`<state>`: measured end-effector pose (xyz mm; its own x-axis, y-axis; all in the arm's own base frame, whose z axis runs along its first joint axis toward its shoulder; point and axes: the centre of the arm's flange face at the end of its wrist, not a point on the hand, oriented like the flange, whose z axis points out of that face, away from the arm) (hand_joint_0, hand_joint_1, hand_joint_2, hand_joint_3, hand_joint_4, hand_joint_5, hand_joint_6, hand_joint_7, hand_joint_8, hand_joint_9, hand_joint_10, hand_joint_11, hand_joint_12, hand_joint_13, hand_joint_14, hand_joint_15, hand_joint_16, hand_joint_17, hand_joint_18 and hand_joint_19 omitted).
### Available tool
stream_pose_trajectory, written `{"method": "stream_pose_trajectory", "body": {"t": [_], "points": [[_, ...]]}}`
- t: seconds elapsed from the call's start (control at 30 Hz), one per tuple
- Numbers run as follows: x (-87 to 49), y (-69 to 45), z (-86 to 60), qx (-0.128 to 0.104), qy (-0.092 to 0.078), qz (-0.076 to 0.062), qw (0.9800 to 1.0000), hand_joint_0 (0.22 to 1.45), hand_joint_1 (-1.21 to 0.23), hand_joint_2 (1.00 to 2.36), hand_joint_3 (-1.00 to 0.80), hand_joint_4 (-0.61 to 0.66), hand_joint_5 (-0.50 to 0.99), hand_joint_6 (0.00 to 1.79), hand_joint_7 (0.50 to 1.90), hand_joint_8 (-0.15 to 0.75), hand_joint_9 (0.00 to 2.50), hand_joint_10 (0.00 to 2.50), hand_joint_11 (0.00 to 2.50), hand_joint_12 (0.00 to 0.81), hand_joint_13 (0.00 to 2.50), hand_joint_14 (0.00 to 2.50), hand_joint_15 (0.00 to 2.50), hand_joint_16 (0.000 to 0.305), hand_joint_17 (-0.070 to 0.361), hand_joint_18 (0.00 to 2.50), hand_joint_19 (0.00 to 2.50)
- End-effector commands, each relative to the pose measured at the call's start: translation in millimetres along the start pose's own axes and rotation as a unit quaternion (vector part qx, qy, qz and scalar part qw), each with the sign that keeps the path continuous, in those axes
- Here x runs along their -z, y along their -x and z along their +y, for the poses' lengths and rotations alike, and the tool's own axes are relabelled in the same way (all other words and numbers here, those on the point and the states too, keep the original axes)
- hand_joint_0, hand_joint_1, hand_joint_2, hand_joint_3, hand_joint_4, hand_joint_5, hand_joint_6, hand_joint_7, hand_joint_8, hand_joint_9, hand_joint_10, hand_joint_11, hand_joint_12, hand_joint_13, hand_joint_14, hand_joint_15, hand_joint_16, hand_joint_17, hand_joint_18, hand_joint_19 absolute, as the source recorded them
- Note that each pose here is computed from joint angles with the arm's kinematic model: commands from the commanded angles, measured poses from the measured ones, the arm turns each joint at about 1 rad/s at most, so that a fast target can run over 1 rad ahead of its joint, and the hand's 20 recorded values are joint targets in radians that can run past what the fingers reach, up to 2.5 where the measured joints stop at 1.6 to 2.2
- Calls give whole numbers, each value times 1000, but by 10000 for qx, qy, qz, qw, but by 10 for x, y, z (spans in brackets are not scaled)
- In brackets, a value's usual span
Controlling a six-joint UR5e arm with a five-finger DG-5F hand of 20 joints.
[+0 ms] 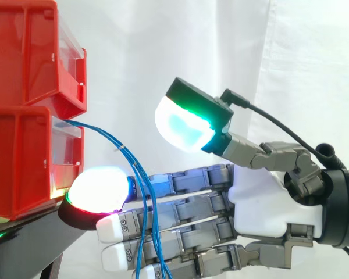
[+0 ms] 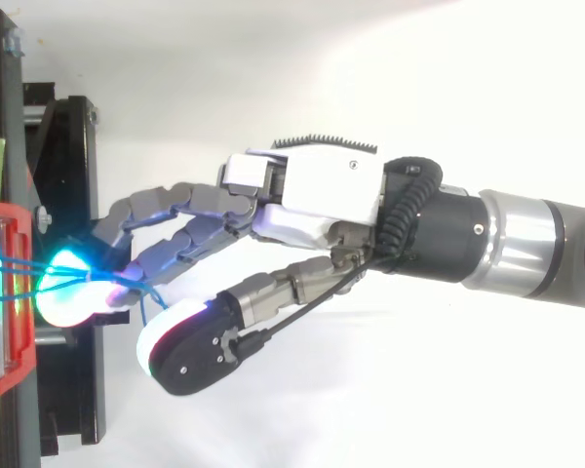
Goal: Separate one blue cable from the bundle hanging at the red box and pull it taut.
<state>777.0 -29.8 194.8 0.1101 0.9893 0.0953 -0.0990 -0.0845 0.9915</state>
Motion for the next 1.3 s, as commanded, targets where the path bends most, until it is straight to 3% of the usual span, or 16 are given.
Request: {"method": "stream_pose_trajectory", "body": {"t": [0.0,0.3,0.5,0.77,1.17,1.27], "points": [[-15,-6,26,-21,-30,83,10000,617,-624,1004,-452,324,-170,502,797,331,695,3,131,359,710,8,211,38,86,615,254],[27,-6,-15,36,-246,198,9995,625,-625,1005,-440,336,-162,503,834,335,729,5,170,359,739,8,227,38,85,632,260],[23,-17,126,33,-180,203,9996,635,-624,1006,-428,340,-158,503,847,335,746,6,174,357,759,10,234,37,84,645,257],[82,1,266,106,-364,190,9991,637,-640,1006,-432,351,-149,503,907,337,778,6,209,361,800,10,261,37,82,663,271],[102,53,282,127,-435,155,9989,631,-634,1005,-438,351,-145,503,920,345,823,7,235,365,841,10,279,36,82,687,275],[99,82,389,111,-366,129,9992,632,-632,1005,-436,351,-143,503,928,347,831,7,242,364,843,12,282,36,82,690,275]]}}
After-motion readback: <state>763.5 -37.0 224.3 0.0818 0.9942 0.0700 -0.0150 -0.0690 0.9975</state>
